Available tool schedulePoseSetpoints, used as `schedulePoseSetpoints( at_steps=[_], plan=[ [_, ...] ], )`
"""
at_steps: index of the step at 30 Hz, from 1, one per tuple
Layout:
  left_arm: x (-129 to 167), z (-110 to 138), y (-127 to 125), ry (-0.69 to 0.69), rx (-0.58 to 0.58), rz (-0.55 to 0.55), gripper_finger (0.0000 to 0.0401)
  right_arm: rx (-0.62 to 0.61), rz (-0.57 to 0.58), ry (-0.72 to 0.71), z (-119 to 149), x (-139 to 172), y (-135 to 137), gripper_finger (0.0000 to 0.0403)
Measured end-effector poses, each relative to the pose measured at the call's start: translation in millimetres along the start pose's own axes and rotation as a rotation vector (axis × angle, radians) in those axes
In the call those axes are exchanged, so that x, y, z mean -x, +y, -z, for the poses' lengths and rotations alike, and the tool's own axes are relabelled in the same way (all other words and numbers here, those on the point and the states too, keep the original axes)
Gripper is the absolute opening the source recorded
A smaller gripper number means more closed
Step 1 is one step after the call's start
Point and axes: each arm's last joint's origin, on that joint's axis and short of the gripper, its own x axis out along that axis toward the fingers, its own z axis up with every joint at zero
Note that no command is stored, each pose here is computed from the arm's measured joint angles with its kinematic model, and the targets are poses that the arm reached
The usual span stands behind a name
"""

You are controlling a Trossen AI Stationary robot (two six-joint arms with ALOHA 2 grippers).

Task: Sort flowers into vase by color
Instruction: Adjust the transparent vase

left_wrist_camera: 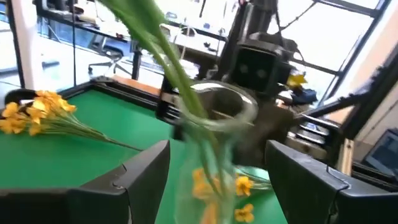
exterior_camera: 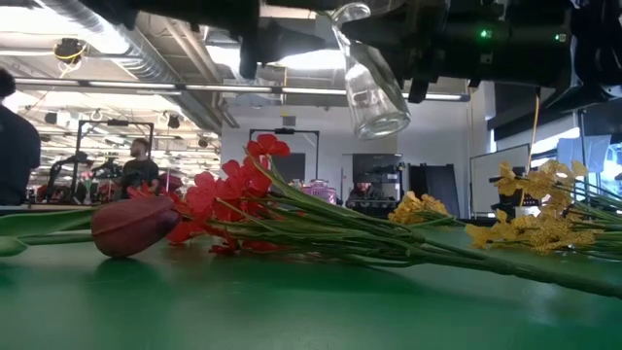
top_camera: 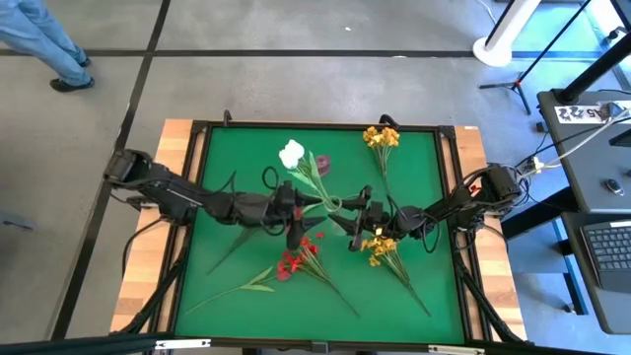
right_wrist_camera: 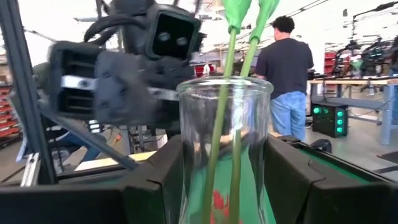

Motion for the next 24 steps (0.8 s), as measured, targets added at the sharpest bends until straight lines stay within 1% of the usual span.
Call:
schedulePoseSetpoints(
  at_steps=[6,13,17,24],
  plan=[
    [-5.7,-3.9,12.8,-0.006,0.007,-0.013,0.0259,0.001,-0.009,0.022,2.0,-0.2,0.2,0.0168],
    [-7.4,-3.9,17.4,0.008,0.005,-0.005,0.0259,0.024,-0.001,0.07,6.8,-1.7,-3.2,0.0168],
    [-7.7,-7.2,18.5,-0.019,0.016,-0.018,0.0259,0.06,-0.01,0.163,17.1,-3.7,-9.6,0.0168],
    [-8.8,-1.5,23.1,0.041,-0.006,-0.041,0.0259,0.122,0.009,0.319,21.8,-28.9,-15.8,0.0168]
  ],
)
